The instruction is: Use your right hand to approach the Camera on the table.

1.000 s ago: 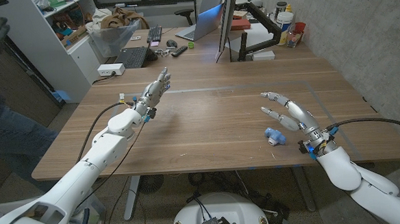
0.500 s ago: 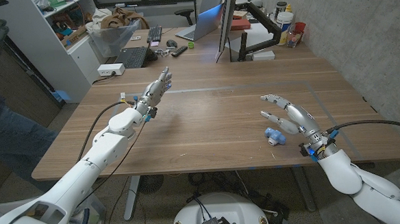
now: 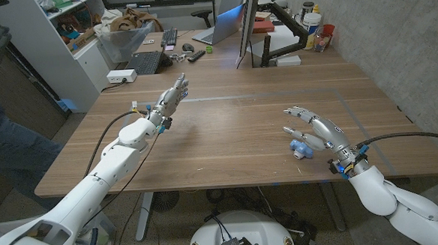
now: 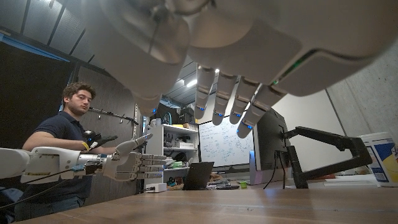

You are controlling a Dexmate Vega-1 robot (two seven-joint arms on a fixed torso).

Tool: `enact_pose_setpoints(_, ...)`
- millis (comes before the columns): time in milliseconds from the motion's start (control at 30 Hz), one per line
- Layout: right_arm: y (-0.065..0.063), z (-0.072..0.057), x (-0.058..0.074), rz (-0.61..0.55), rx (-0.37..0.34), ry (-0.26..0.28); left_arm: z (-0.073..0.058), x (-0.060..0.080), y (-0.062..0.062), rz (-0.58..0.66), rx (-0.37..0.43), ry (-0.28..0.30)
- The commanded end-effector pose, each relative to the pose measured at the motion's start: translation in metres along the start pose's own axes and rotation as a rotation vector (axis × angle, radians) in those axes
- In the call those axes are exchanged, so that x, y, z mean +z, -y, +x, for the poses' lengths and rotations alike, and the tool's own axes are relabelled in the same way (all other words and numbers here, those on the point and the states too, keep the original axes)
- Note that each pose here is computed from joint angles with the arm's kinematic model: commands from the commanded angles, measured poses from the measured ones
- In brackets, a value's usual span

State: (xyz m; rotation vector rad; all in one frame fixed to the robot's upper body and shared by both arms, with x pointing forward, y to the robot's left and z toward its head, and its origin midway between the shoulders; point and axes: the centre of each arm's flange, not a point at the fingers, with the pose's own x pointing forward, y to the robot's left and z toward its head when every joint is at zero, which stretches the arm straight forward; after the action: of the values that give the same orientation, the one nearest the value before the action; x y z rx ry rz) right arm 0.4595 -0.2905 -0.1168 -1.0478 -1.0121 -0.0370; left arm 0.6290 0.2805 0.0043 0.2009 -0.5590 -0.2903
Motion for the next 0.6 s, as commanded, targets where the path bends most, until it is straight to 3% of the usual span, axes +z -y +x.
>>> enact_pose_setpoints(33, -0.0062, -0.0018, 0.0037, -0.042, 0.049, -0.007, 0.0001, 0.0002, 0.0012, -0.005, -0.003, 0.006)
enact_pose_setpoints(600, -0.0112, -0.0013, 0.0030, -0.133, 0.071, -0.012, -0.0012, 0.0039, 0.0033, 0.011, -0.014, 0.006)
